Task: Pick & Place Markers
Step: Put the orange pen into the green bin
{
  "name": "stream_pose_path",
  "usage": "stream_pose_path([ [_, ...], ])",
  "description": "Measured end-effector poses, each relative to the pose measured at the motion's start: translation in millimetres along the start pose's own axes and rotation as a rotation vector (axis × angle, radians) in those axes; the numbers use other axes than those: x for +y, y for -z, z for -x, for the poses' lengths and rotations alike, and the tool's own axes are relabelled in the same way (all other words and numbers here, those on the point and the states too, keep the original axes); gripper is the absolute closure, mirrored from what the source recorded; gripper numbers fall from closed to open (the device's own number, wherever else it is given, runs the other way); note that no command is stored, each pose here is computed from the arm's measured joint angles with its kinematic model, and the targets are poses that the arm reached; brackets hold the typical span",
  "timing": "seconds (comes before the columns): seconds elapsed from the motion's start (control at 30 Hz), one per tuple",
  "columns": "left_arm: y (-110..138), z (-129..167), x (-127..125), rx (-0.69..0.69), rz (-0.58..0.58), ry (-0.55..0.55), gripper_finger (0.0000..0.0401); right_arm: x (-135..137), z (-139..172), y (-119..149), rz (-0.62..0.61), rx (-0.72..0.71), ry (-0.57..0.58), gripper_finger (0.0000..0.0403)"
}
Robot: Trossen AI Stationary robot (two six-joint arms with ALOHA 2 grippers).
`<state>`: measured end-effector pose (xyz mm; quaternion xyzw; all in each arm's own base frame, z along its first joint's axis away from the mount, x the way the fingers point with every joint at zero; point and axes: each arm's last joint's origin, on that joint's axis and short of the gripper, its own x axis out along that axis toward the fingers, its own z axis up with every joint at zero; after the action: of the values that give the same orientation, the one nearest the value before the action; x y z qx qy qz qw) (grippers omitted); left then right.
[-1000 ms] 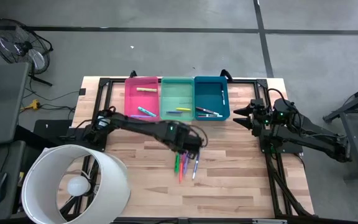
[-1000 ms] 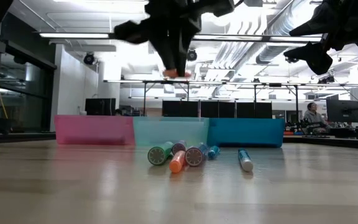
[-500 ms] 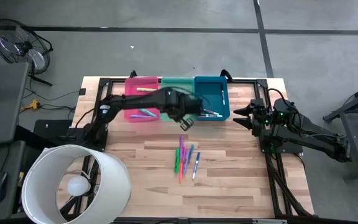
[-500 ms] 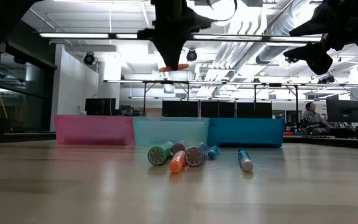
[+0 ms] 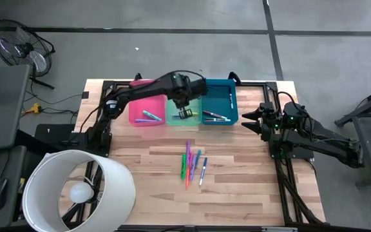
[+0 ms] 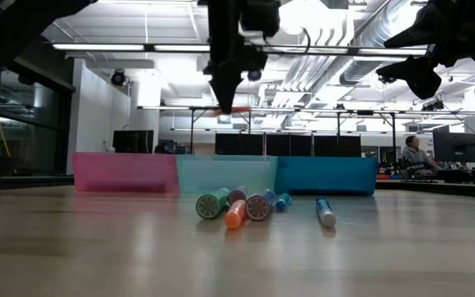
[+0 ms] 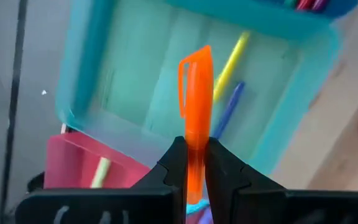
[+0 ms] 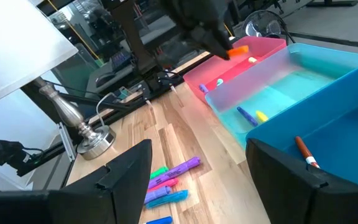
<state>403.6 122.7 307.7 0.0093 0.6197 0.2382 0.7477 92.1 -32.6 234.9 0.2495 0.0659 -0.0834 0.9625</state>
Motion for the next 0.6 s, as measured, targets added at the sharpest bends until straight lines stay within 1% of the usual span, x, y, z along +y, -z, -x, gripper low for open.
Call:
stream_pose_path([
  [0.07, -2, -3, 8, -0.010, -0.034, -0.005, 0.0374, 0, 0, 0, 0.000, 0.000, 0.000, 0.0153],
  [0.13, -8, -14, 10, -0.023, -0.074, -0.002, 0.0374, 0, 0, 0, 0.000, 0.000, 0.000, 0.0153],
  [0.23, -7, -31, 15, 0.038, -0.128, 0.047, 0.0376, 0, 0, 0, 0.000, 0.000, 0.000, 0.0153],
  [0.33, -14, -43, 16, 0.016, -0.165, 0.075, 0.0376, 0, 0, 0, 0.000, 0.000, 0.000, 0.0153],
  [0.4, -10, -50, 17, 0.065, -0.191, 0.094, 0.0376, 0, 0, 0, 0.000, 0.000, 0.000, 0.0153],
  [0.5, -14, -55, 16, 0.023, -0.221, 0.100, 0.0376, 0, 0, 0, 0.000, 0.000, 0.001, 0.0153],
  [0.6, -11, -75, 12, 0.057, -0.238, 0.148, 0.0376, 0, 0, 0, -0.001, 0.002, 0.001, 0.0153],
])
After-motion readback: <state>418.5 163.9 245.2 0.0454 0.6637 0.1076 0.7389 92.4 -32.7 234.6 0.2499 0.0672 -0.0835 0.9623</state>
